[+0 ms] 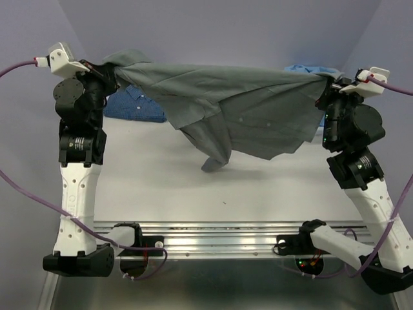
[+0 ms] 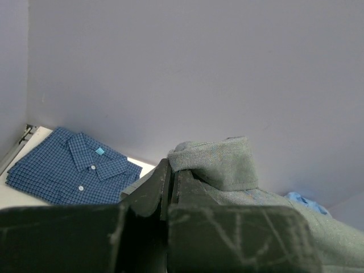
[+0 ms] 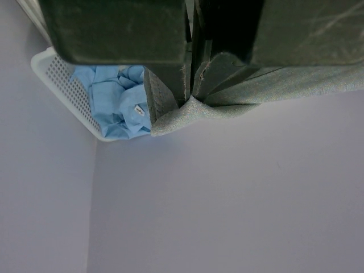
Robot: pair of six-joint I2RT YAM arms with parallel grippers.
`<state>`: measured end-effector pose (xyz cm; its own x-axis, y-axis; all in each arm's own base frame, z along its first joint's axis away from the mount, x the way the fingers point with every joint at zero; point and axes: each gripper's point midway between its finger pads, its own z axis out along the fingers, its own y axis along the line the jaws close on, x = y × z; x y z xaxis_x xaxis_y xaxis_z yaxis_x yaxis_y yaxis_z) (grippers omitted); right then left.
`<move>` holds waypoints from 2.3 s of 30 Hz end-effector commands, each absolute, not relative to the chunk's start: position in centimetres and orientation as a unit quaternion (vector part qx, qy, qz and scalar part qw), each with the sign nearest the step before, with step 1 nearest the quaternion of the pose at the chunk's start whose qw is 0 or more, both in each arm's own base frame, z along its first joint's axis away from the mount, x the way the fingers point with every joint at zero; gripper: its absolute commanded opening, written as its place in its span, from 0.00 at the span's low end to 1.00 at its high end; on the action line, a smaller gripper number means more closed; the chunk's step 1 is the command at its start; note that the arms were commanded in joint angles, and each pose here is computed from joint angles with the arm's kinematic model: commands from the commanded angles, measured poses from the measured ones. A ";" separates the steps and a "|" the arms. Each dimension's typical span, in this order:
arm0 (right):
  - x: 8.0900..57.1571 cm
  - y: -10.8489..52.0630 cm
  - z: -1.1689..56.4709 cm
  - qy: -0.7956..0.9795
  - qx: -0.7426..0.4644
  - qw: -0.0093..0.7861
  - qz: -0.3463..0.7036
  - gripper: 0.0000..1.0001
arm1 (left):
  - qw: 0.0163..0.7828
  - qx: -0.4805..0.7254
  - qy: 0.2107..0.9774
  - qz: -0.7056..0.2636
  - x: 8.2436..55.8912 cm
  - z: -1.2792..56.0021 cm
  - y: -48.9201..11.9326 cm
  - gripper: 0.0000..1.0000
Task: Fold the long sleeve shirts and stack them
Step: Flatten the shirt out
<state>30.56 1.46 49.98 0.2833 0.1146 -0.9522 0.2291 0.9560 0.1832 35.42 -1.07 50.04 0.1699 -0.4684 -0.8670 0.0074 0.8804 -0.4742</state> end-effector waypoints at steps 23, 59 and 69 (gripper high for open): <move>48.2 7.7 20.1 0.843 0.086 0.531 -0.031 0.01 | 0.426 -0.161 0.862 -0.224 46.2 18.6 -7.2 0.99; 46.0 6.8 18.7 0.850 0.083 0.518 -0.045 0.01 | 0.288 -0.025 0.951 -0.105 37.9 8.2 -21.7 0.07; 46.0 5.4 20.3 0.838 0.092 0.533 -0.069 0.01 | 0.425 -0.082 0.900 -0.058 40.9 20.2 -16.6 0.00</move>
<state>45.48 6.88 16.66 -0.5060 0.0722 -0.8595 0.1771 0.9840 -0.0215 38.70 -19.93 9.94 -0.8064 -0.1323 -0.5764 -0.0462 0.9858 -0.1615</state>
